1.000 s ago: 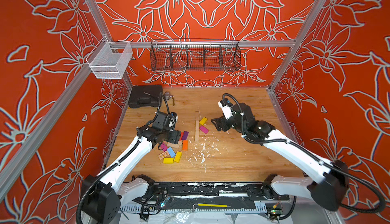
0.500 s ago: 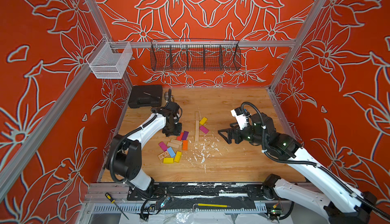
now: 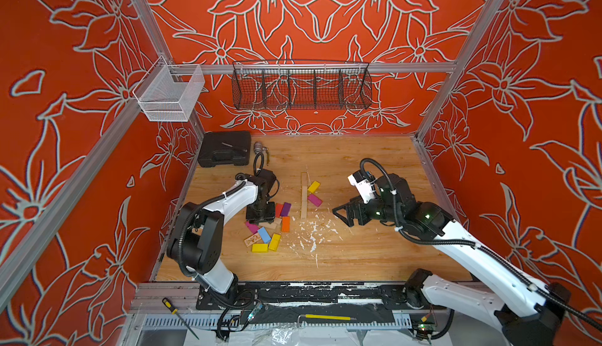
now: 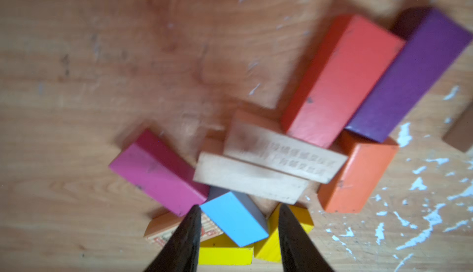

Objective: Assemble the letter k with building blocks
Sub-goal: Pick up the building block from the center of the board.

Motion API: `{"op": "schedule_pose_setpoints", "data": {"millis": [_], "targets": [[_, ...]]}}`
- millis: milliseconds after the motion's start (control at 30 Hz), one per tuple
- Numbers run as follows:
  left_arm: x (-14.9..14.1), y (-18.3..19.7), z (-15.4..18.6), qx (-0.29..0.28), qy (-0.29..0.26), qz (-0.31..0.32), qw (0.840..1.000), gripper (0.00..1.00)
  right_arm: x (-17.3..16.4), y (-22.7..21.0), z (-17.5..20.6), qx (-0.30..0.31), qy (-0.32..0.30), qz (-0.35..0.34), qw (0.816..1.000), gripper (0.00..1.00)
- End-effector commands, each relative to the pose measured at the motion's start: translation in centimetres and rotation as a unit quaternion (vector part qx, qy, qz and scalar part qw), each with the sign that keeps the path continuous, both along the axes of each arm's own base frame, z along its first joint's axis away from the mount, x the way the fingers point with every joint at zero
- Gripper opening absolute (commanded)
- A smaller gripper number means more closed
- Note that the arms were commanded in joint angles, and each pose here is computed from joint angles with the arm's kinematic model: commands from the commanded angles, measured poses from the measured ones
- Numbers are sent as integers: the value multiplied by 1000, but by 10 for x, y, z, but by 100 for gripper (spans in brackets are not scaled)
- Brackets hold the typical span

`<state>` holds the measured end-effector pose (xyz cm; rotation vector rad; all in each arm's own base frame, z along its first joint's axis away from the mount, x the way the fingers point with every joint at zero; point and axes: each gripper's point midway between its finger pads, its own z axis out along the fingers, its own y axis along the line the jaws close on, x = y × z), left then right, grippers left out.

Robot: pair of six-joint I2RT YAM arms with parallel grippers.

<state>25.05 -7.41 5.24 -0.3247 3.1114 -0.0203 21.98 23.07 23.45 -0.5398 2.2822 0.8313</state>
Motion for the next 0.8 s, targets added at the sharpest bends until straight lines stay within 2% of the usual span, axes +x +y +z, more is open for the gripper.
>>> {"op": "schedule_pose_setpoints", "data": {"millis": [0, 67, 200, 267, 533, 767], "targets": [[-15, 22, 6, 25, -23, 88, 996, 51, -1, 5, 4, 12, -2, 14, 1000, 98], [-20, 27, 6, 16, -40, 114, 992, 53, 0, 7, 2, 17, -2, 14, 1000, 98], [-23, 46, 6, 17, -62, 170, 983, 65, 0, 9, 2, 23, 0, 16, 1000, 98], [-20, 49, 4, 3, -65, 183, 981, 66, -1, 9, 2, 25, 2, 15, 1000, 98], [-4, 51, -6, -13, -44, 183, 982, 66, -2, 4, 4, 26, -1, 3, 1000, 98], [-1, 48, -19, -20, -29, 189, 981, 55, -1, 2, 1, 22, 3, -4, 1000, 98]]}}
